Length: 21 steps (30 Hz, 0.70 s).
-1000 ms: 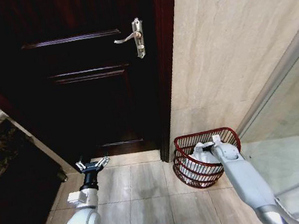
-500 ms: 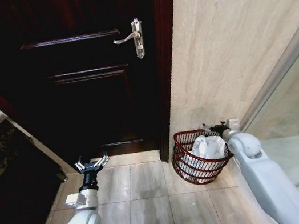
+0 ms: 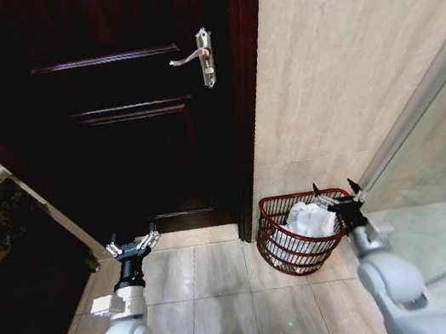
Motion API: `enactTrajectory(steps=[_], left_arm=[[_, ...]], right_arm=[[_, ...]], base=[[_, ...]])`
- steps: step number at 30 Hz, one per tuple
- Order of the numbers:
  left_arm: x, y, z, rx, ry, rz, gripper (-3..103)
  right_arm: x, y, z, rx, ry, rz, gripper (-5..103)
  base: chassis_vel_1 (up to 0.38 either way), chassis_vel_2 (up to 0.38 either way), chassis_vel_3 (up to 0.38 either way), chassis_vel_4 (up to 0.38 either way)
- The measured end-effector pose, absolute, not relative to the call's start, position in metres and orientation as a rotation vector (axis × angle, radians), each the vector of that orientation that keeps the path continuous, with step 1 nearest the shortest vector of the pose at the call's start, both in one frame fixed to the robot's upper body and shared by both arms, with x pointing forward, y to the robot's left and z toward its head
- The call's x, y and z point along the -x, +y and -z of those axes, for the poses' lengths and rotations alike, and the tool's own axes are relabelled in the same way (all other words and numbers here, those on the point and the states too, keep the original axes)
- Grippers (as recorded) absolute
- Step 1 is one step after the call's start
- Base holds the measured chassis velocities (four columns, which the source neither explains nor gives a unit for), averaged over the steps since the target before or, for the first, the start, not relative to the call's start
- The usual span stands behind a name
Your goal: Discard the used towel into the hamper.
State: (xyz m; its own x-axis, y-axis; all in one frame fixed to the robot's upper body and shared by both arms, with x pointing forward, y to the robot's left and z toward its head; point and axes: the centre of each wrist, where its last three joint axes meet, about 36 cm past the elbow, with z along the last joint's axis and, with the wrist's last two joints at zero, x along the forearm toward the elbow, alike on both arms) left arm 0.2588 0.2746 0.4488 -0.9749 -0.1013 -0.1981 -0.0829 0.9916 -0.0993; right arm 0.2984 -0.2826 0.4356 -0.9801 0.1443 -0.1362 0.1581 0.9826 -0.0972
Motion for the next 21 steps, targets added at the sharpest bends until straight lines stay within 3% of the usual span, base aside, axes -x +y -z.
enactTrajectory(steps=[7,21], left_arm=[[-0.250,0.278,-0.435,0.125,2.966,0.186,100],[-0.262,0.292,-0.411,0.069,3.023,0.182,100]], right_arm=[[-0.264,-0.273,-0.412,-0.260,3.063,0.119,100],[-0.255,-0.285,-0.412,-0.226,3.086,0.082,100]], base=[[0.000,0.000,0.000,0.000],[0.000,0.000,0.000,0.000]])
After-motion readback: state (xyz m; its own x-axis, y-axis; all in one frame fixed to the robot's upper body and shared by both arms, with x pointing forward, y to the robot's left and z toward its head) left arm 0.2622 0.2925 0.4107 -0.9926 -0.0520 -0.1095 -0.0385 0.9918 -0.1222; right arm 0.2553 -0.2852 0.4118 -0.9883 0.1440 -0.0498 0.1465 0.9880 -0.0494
